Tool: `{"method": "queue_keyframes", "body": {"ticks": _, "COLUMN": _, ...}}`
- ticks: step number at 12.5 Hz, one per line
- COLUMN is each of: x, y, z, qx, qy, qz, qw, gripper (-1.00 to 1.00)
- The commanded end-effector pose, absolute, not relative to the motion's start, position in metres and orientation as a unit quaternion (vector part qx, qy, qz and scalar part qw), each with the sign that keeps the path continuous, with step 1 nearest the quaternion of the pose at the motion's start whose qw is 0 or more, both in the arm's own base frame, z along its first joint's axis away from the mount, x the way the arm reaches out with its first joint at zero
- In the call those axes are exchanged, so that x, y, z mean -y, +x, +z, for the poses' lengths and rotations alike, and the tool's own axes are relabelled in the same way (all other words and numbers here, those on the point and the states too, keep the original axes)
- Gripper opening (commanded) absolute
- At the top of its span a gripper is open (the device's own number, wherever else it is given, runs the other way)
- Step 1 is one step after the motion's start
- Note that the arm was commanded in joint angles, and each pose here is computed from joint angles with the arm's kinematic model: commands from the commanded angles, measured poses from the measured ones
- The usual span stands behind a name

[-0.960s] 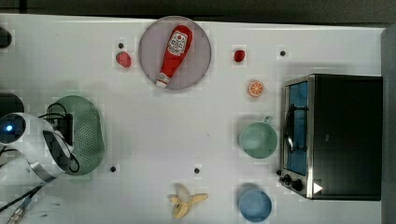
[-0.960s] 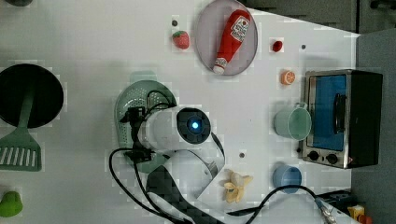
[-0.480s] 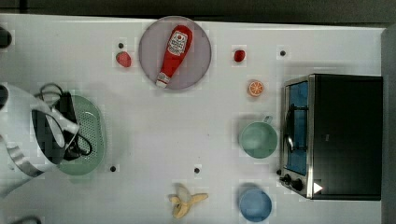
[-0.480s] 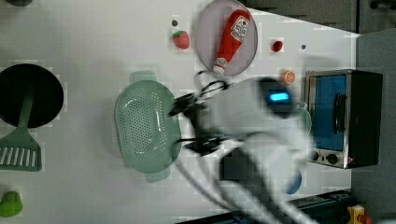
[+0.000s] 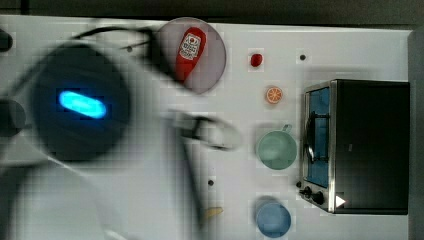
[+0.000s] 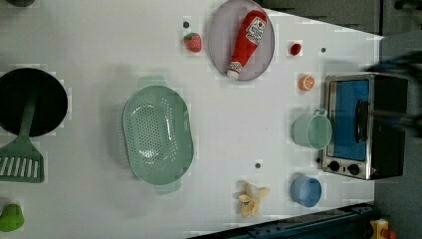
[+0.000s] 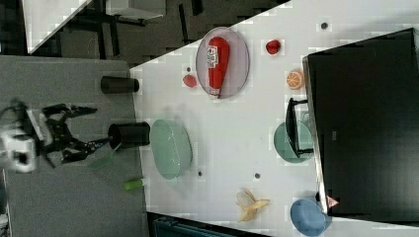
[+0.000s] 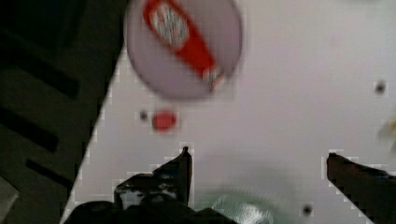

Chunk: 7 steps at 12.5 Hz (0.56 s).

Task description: Drag strainer right to left.

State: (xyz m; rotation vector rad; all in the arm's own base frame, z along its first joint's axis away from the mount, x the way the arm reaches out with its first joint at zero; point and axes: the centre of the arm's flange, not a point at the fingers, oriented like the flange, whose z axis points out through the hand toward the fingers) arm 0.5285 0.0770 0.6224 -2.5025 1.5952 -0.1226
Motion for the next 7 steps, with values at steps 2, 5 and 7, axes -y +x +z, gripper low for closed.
{"method": "queue_keyframes", "body": {"ticks": 2, "x": 0.028, "y": 0.511, "z": 0.601, "qx": -0.433, "qy": -0.901, "qz": -0.008, "qw": -0.005, "gripper": 1.0}}
{"method": "queue_keyframes", "body": {"ticks": 5, "x": 0.078, "y": 0.496, "z": 0.611, "qx": -0.466, "qy": -0.885, "qz": -0.004, "qw": 0.013, "gripper": 1.0}}
{"method": "queue_keyframes", "body": {"ticks": 7, "x": 0.086, "y": 0.495, "z": 0.611, "qx": -0.468, "qy": -0.883, "qz": -0.003, "qw": 0.015, "gripper": 1.0}}
